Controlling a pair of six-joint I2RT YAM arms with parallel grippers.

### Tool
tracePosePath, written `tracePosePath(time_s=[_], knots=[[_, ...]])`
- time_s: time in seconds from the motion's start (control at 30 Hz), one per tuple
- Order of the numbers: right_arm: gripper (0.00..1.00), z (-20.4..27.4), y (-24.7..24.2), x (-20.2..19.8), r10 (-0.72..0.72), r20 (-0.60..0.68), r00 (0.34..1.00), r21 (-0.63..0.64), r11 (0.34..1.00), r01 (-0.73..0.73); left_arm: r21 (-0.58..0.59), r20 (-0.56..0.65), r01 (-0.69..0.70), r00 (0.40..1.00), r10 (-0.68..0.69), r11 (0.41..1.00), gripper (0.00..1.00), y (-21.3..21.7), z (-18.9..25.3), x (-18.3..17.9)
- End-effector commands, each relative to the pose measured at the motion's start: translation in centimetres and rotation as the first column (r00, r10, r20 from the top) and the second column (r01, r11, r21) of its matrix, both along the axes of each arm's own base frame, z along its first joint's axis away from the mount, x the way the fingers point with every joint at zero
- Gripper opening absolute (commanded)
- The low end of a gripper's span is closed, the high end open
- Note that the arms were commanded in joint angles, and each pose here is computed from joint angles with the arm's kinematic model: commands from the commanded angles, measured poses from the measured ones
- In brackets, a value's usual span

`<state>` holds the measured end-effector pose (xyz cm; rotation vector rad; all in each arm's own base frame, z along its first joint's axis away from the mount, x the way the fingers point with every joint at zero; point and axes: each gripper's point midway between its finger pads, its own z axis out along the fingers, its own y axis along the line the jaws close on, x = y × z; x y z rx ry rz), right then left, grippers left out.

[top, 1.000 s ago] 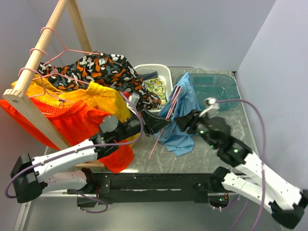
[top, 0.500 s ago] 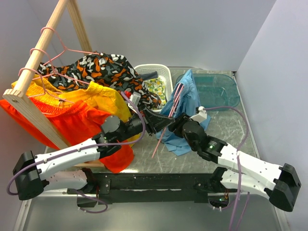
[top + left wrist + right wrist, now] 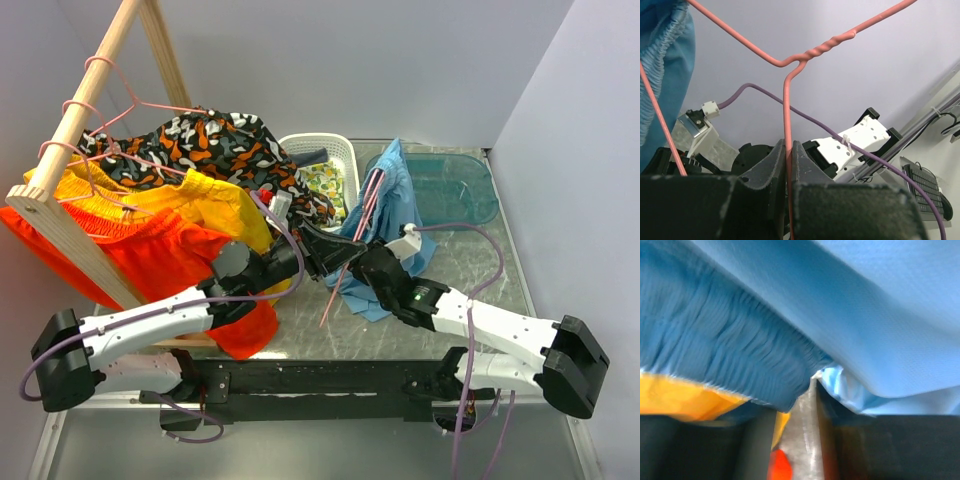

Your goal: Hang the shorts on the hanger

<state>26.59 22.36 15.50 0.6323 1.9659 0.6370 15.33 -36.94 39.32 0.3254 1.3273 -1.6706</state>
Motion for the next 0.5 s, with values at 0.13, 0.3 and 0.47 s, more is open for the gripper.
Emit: tracePosePath(time_s=[0.13,0.3,0.47], knots=[[0.0,3.0,-1.1,-0.8,-0.043,0.05,0.998,-0.013,0.999,0.044,-0.252,0.144,-0.02,0.988,0.058,0.968,0.01,2.0,7.3,-0.6],[0.0,3.1,-1.1,-4.1,0.071,0.05,0.996,-0.062,0.996,-0.068,-0.298,0.155,-0.071,0.98,0.122,0.952,0.01,2.1,7.9,0.4],[0.0,3.7,-0.7,-6.8,0.185,0.029,0.982,-0.102,0.978,-0.181,-0.339,0.165,-0.095,0.973,0.159,0.936,0.01,1.4,8.3,1.5]])
